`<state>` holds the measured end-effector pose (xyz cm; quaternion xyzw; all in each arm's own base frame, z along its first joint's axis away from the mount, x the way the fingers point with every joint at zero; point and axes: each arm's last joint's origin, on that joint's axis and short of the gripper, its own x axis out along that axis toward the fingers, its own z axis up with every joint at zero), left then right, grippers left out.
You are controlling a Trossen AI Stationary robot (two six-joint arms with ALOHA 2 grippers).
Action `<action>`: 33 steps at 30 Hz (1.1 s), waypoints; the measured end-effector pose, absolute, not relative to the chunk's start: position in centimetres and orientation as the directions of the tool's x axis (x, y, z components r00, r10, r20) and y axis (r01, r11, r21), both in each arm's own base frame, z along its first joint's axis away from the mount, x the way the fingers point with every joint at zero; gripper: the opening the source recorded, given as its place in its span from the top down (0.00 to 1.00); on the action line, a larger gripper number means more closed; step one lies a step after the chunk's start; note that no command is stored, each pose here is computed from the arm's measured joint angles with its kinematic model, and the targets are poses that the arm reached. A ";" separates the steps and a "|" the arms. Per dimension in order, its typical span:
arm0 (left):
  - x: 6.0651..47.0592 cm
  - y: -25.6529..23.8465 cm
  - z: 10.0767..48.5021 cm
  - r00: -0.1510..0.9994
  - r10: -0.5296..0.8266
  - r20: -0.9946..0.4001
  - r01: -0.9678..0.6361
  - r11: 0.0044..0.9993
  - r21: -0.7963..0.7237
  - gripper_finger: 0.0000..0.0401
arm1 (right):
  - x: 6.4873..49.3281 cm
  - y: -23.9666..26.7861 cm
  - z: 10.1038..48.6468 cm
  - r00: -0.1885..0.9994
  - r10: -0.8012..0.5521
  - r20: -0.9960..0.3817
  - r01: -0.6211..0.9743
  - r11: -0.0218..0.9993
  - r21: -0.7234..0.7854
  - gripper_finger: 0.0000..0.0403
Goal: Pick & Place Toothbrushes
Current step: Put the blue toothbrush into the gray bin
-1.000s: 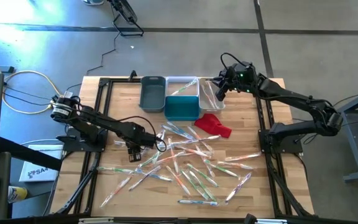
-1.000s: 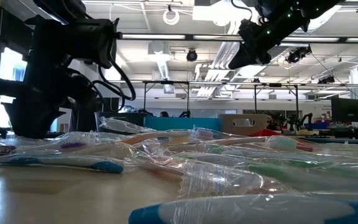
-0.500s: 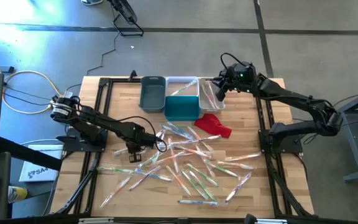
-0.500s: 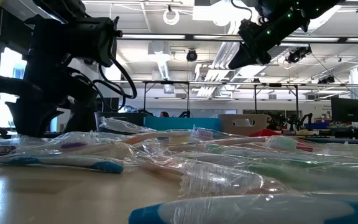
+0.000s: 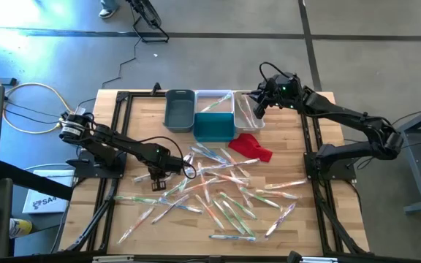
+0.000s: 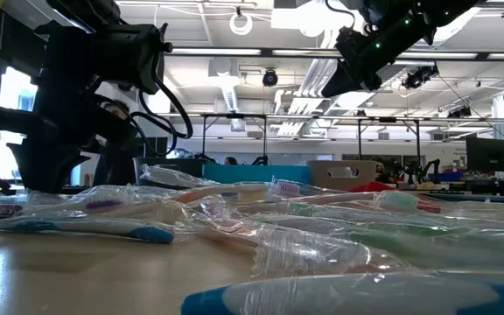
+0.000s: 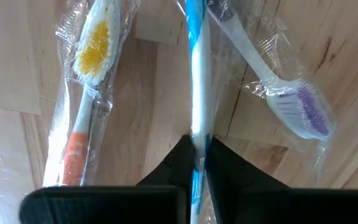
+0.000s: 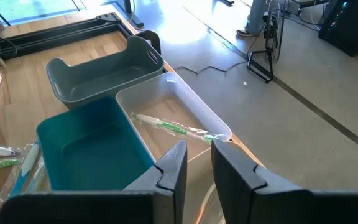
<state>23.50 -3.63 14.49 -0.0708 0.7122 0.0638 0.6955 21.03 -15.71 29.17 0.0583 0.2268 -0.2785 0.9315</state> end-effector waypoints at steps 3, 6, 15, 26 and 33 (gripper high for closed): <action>23.5 -3.6 14.5 -0.023 -0.008 -1.000 -0.194 0.981 -0.004 0.94 | 21.0 -15.7 29.2 0.742 -0.492 -0.455 0.545 0.838 -0.018 0.83; 23.5 -3.6 14.5 -0.024 -0.007 -1.000 -0.195 0.981 -0.002 0.94 | 21.0 -15.7 29.2 0.742 -0.492 -0.455 0.545 0.838 -0.018 0.83; 23.5 -3.6 14.5 -0.021 -0.004 -1.000 -0.113 0.994 -0.002 0.94 | 21.0 -15.7 29.2 0.742 -0.492 -0.455 0.545 0.838 -0.018 0.83; 23.1 -3.5 16.3 0.067 -0.015 -0.998 -0.087 0.996 -0.020 0.94 | 21.0 -15.7 29.2 0.742 -0.493 -0.454 0.546 0.838 -0.018 0.83; 21.7 -3.3 18.1 0.078 -0.017 -0.997 -0.080 0.997 -0.023 0.94 | 21.0 -15.7 29.2 0.742 -0.493 -0.454 0.546 0.837 -0.016 0.83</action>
